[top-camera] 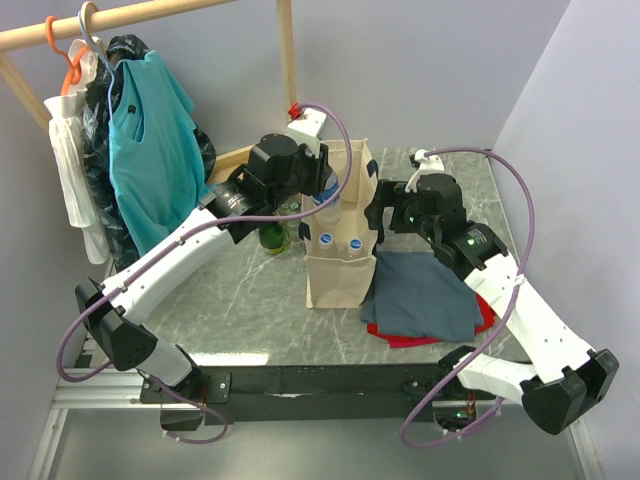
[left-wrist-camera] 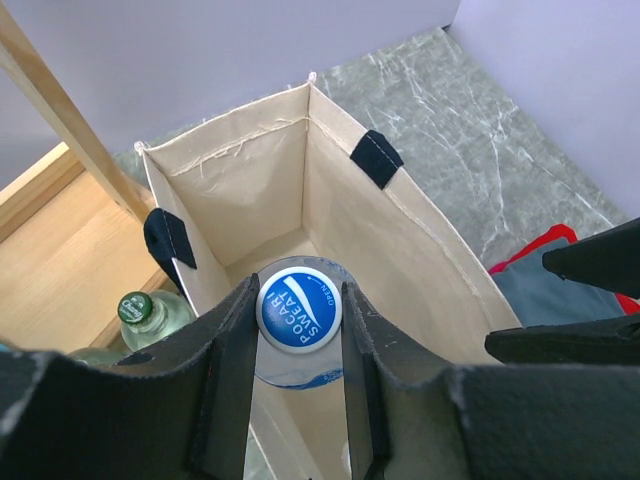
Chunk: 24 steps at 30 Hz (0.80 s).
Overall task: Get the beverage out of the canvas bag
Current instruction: Take out the drink from the canvas bag.
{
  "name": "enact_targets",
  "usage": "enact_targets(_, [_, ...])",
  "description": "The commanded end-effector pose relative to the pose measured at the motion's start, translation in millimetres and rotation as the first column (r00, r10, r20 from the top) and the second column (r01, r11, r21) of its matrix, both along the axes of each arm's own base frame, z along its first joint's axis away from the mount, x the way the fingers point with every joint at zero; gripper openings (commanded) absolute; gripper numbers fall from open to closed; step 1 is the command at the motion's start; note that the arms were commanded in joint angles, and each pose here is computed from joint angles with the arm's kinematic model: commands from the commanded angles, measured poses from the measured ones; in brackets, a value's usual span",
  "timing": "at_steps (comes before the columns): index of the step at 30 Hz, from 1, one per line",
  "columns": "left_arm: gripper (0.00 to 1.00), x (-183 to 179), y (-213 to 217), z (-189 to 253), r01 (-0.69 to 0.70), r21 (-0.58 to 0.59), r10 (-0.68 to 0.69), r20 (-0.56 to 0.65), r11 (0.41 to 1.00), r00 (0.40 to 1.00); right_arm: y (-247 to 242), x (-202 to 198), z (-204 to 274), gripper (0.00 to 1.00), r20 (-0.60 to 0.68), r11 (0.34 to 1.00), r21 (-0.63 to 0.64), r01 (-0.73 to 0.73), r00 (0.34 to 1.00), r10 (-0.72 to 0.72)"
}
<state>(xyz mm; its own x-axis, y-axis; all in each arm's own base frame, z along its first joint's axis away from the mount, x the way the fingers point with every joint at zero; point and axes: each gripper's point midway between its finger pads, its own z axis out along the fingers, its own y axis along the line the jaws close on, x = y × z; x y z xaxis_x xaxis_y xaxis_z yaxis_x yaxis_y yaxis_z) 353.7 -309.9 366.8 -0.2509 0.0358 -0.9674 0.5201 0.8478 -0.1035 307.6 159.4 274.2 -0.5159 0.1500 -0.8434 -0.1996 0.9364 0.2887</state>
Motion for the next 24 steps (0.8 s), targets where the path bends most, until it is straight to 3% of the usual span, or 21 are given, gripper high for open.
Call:
enact_targets(1, [0.01,-10,8,121,0.044,-0.254,0.024,0.259,0.966,0.965,-3,3,13,1.0,0.052,1.0,0.027,0.015,0.998,-0.017])
enact_targets(24, [0.01,-28,34,176,0.049,-0.354,0.093,0.371,0.934,0.924,1,3,14,1.0,0.051,0.999,0.037,-0.001,0.999,-0.001])
